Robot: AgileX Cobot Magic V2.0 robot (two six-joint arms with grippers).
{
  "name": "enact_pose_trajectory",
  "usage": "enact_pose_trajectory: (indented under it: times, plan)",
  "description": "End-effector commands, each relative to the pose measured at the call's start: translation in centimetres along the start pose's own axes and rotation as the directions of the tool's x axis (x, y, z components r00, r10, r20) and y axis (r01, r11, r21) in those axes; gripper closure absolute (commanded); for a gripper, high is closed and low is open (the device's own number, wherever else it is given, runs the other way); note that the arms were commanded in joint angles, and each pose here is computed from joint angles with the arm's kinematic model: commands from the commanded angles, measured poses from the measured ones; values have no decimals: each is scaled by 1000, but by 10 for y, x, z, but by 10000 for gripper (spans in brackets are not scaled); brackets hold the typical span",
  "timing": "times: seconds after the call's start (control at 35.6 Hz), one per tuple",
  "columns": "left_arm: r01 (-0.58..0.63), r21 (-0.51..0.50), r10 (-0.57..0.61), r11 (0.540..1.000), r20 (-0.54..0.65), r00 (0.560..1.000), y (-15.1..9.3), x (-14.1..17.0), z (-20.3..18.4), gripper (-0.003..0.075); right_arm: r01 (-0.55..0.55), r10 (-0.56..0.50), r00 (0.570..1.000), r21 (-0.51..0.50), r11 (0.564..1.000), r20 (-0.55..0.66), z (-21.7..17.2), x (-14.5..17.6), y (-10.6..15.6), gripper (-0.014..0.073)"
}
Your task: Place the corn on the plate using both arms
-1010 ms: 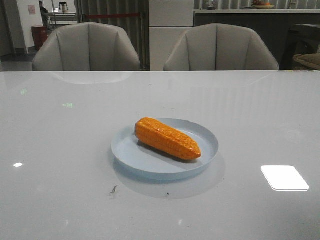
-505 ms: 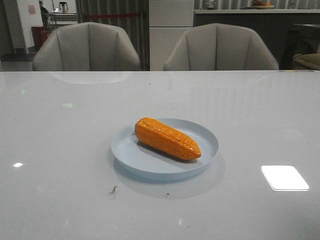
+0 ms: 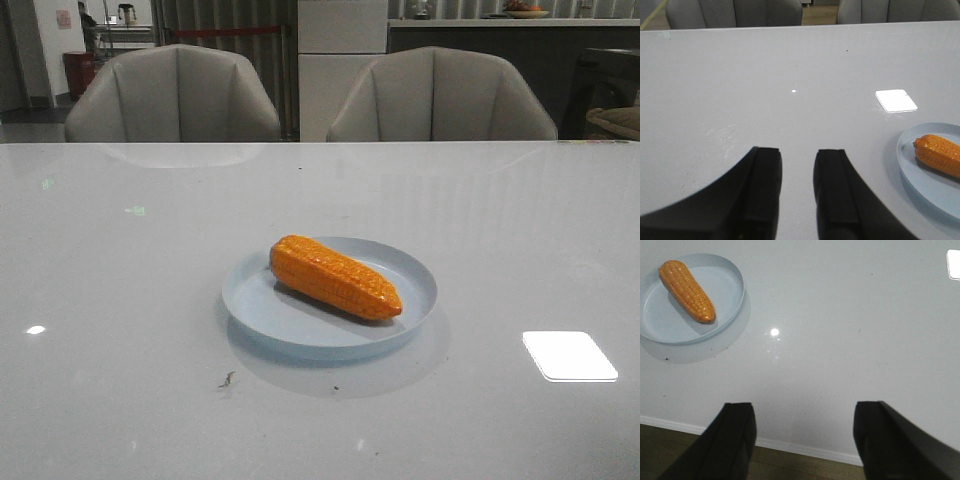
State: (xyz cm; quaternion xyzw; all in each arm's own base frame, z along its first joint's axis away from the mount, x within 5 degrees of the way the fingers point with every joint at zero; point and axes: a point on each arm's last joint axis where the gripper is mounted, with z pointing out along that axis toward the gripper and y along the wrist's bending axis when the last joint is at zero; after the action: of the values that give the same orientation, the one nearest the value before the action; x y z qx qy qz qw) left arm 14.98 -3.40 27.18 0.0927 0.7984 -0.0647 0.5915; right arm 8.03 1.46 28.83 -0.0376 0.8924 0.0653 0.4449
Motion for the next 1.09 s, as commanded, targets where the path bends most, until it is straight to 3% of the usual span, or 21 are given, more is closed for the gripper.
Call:
enact_pose_trajectory:
  times: [0.0, 0.17, 0.53, 0.81, 1.07]
  plan:
    - [-5, -9, 6, 1000, 122, 993, 1, -18, -8, 479, 0, 0, 997, -1, 1000, 83, -5, -13, 1, 64]
    - [-13, -19, 16, 1000, 143, 990, 2, -13, -35, 625, 0, 0, 997, -1, 1000, 83, -5, -13, 1, 64]
    - [14, -156, 31, 988, 284, 958, 10, 43, -77, 626, 0, 0, 997, -1, 1000, 81, -5, -13, 1, 64]
    - [31, -210, 39, 977, 320, 947, 10, 88, -78, 626, 0, 0, 997, -1, 1000, 81, -5, -13, 1, 64]
    - [32, -212, 37, 977, 314, 949, 11, 102, -72, 627, 0, 0, 997, -1, 1000, 74, -4, -12, 1, 64]
